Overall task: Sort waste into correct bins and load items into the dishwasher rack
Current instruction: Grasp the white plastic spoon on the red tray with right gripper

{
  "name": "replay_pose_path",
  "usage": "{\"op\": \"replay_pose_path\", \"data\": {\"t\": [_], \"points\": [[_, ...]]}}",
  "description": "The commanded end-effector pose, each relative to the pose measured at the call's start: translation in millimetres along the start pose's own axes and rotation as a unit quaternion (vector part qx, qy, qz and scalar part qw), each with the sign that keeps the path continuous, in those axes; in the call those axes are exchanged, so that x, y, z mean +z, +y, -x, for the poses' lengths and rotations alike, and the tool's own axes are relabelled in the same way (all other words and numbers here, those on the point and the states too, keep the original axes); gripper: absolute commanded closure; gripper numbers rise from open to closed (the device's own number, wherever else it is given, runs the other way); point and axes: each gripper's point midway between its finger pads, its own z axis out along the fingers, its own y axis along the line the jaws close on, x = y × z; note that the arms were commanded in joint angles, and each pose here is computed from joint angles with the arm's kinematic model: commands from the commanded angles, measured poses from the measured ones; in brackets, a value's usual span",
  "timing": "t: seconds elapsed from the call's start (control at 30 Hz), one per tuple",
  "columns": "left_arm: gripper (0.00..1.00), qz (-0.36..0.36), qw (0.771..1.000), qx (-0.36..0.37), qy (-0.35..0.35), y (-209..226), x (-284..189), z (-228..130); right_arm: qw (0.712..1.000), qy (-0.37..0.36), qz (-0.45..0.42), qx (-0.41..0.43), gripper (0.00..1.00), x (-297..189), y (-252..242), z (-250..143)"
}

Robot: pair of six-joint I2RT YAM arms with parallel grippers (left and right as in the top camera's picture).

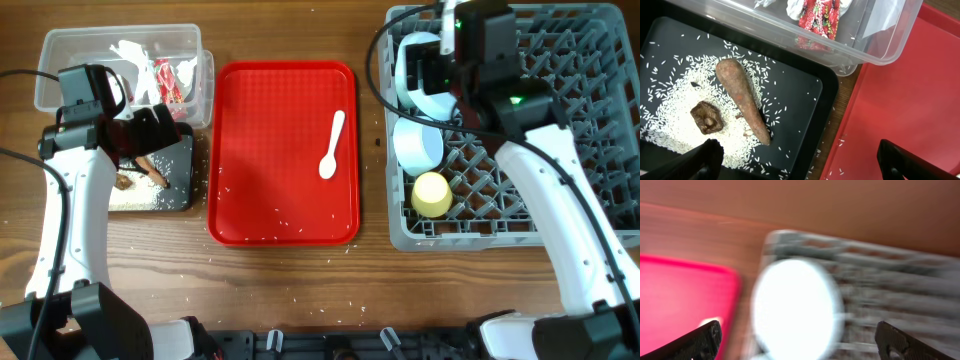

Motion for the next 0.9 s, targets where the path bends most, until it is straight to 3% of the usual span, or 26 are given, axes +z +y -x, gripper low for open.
{"op": "replay_pose_path", "data": {"t": [0.0, 0.13, 0.17, 0.2, 0.33, 0.47, 0.57, 0.7, 0.87], "points": [[0.0, -0.004, 1.0, 0.006, -0.016, -1.2, -8.8, 7.8, 0.983, 0.045, 0.17, 0.053, 0.0, 6.9, 89.0, -16.4], [0.0, -0.004, 1.0, 0.006, -0.016, -1.4, -8.7, 7.8, 0.961, 0.118, 0.233, 0.092, 0.01, 15.5, 162.4, -53.0], [0.0, -0.004, 1.0, 0.006, -0.016, -1.4, -8.7, 7.8, 0.957, 0.149, 0.233, 0.083, 0.17, 28.9, 183.2, -77.2], [0.0, -0.004, 1.0, 0.006, -0.016, -1.4, -8.7, 7.8, 0.956, 0.185, 0.205, 0.101, 0.25, 42.0, 188.2, -99.1], [0.0, -0.004, 1.0, 0.006, -0.016, -1.4, -8.7, 7.8, 0.937, 0.29, 0.127, 0.149, 0.45, 83.3, 190.1, -167.9], [0.0, -0.004, 1.0, 0.006, -0.016, -1.4, -8.7, 7.8, 0.922, 0.339, 0.094, 0.159, 0.53, 110.4, 192.1, -209.9], [0.0, -0.004, 1.0, 0.006, -0.016, -1.4, -8.7, 7.8, 0.919, 0.352, 0.078, 0.161, 0.56, 123.7, 191.9, -227.3], [0.0, -0.004, 1.0, 0.006, -0.016, -1.4, -8.7, 7.8, 0.932, 0.319, 0.062, 0.159, 0.57, 136.7, 187.0, -218.3], [0.0, -0.004, 1.0, 0.006, -0.016, -1.4, -8.7, 7.8, 0.929, 0.324, 0.054, 0.171, 0.8, 147.7, 189.2, -229.0]]}}
